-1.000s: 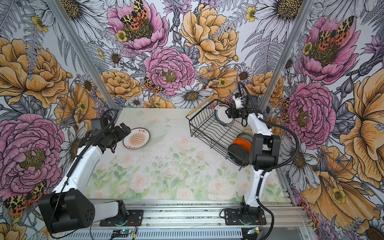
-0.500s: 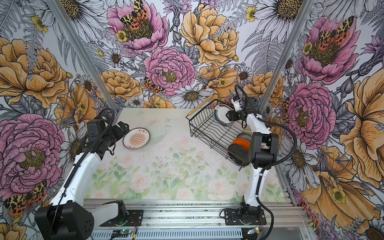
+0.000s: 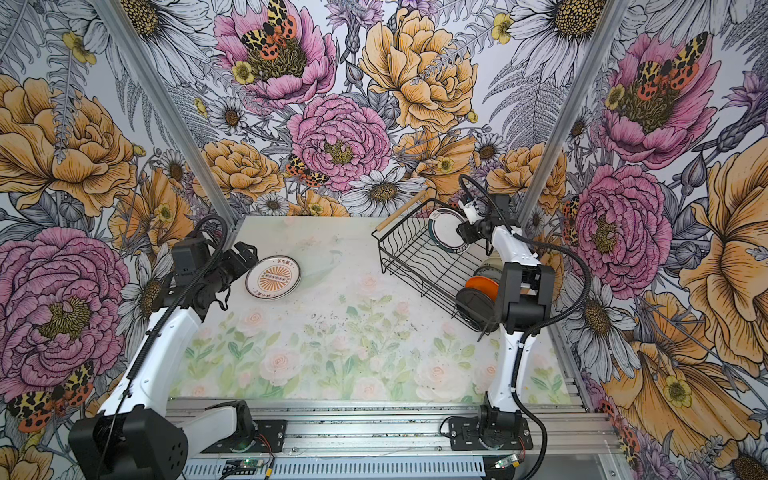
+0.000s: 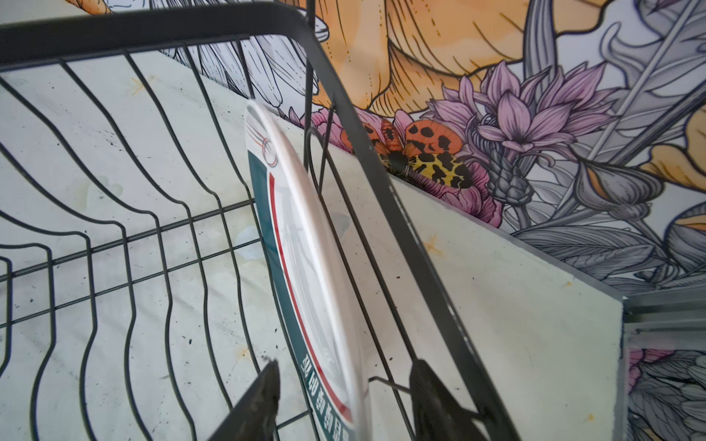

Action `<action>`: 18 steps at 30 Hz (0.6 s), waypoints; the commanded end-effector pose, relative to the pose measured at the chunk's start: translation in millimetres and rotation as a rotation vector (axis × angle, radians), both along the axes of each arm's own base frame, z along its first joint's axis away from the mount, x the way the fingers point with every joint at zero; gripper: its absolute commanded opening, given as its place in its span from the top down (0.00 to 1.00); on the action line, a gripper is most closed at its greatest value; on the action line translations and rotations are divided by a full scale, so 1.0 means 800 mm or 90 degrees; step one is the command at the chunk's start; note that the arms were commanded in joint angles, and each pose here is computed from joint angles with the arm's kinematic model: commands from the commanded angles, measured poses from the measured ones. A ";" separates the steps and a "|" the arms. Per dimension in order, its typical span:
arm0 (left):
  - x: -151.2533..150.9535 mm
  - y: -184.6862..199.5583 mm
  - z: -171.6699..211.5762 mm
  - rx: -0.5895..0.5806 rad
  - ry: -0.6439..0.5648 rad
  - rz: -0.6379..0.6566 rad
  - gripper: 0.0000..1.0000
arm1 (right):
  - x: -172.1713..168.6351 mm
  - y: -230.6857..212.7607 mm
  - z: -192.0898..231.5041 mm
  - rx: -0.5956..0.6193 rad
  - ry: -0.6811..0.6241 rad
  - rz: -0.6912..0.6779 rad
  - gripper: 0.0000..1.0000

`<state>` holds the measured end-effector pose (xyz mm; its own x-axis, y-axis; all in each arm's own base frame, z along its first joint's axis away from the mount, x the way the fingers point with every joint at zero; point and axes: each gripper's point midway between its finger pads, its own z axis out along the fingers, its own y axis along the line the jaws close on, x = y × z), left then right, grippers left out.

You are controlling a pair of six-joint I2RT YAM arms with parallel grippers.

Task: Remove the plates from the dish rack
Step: 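Reach the right gripper into the rack and close on the green-rimmed plate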

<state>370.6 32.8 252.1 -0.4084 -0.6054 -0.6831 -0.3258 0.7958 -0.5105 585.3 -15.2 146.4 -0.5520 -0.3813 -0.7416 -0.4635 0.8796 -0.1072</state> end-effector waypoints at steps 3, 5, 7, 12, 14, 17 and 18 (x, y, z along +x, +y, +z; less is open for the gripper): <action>-0.004 -0.003 0.013 0.010 -0.034 -0.011 0.01 | 0.017 0.003 -0.004 -0.031 -0.019 0.028 0.49; -0.005 0.000 0.012 0.010 -0.034 -0.003 0.01 | 0.019 0.003 -0.006 -0.033 -0.020 0.032 0.52; -0.006 0.000 0.012 0.011 -0.035 -0.002 0.01 | 0.020 0.006 -0.009 -0.038 -0.022 0.043 0.56; -0.006 -0.003 0.006 0.007 -0.031 -0.009 0.01 | 0.021 0.009 -0.015 -0.042 -0.021 0.059 0.64; -0.006 -0.004 0.004 0.004 -0.030 -0.012 0.01 | 0.022 0.010 -0.017 -0.045 -0.022 0.063 0.66; -0.005 -0.005 0.003 0.004 -0.030 -0.014 0.01 | 0.022 0.013 -0.019 -0.044 -0.023 0.072 0.70; -0.005 -0.005 0.003 0.006 -0.031 -0.014 0.01 | 0.021 0.014 -0.019 -0.045 -0.024 0.077 0.72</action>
